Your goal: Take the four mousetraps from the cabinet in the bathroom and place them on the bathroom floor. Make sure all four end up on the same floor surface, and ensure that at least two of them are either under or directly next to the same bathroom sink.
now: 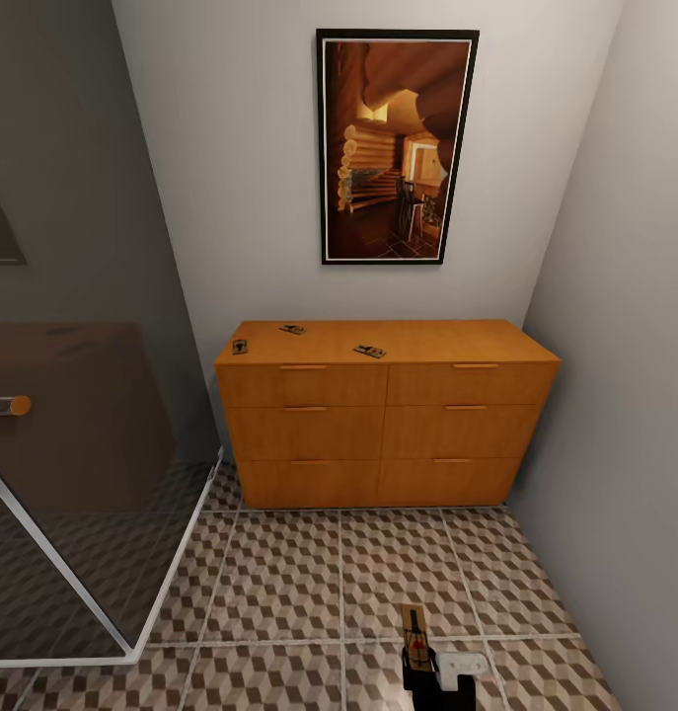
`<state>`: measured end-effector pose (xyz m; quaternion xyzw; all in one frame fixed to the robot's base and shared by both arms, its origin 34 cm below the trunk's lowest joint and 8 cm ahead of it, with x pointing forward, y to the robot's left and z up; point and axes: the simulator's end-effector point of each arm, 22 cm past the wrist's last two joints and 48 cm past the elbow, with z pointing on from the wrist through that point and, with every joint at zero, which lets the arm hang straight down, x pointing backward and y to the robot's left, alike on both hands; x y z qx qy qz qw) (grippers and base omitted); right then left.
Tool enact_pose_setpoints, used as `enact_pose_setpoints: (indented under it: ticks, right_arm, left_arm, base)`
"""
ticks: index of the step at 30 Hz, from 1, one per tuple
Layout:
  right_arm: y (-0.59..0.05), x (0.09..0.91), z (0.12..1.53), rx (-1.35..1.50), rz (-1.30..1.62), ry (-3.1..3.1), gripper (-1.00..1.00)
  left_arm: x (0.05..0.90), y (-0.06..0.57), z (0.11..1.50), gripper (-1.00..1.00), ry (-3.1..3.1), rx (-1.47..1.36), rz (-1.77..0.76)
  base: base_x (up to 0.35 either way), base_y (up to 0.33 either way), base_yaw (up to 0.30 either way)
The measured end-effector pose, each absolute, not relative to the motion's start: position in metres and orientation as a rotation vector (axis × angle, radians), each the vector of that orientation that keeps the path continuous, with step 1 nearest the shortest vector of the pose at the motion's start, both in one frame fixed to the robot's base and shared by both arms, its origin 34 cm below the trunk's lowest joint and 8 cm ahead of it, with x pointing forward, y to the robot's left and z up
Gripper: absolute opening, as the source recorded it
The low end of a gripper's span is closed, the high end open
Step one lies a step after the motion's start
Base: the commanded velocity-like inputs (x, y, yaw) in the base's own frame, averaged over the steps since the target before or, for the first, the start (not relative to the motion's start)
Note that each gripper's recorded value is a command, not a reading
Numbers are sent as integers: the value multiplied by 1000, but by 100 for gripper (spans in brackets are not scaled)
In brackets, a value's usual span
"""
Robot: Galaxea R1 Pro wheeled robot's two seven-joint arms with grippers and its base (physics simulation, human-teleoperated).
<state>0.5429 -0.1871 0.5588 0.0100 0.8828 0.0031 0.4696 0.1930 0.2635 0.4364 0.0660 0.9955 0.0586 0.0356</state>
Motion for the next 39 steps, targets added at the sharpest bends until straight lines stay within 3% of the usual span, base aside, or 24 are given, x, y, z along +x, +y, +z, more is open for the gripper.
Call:
enact_pose_setpoints:
  ticks: [7, 28, 39]
  right_arm:
    - [-187, 543, 559, 25, 8, 2164, -100]
    - [-188, 544, 559, 20, 8, 2162, -100]
    - [-187, 544, 560, 18, 9, 2160, -100]
  left_arm:
    - [204, 235, 437, 100, 3035, 188, 123]
    - [421, 205, 493, 100, 2675, 106, 66]
    - [533, 210, 600, 100, 2649, 115, 95]
  base:
    - [0, 0, 0]
    - [0, 0, 0]
    - [0, 0, 0]
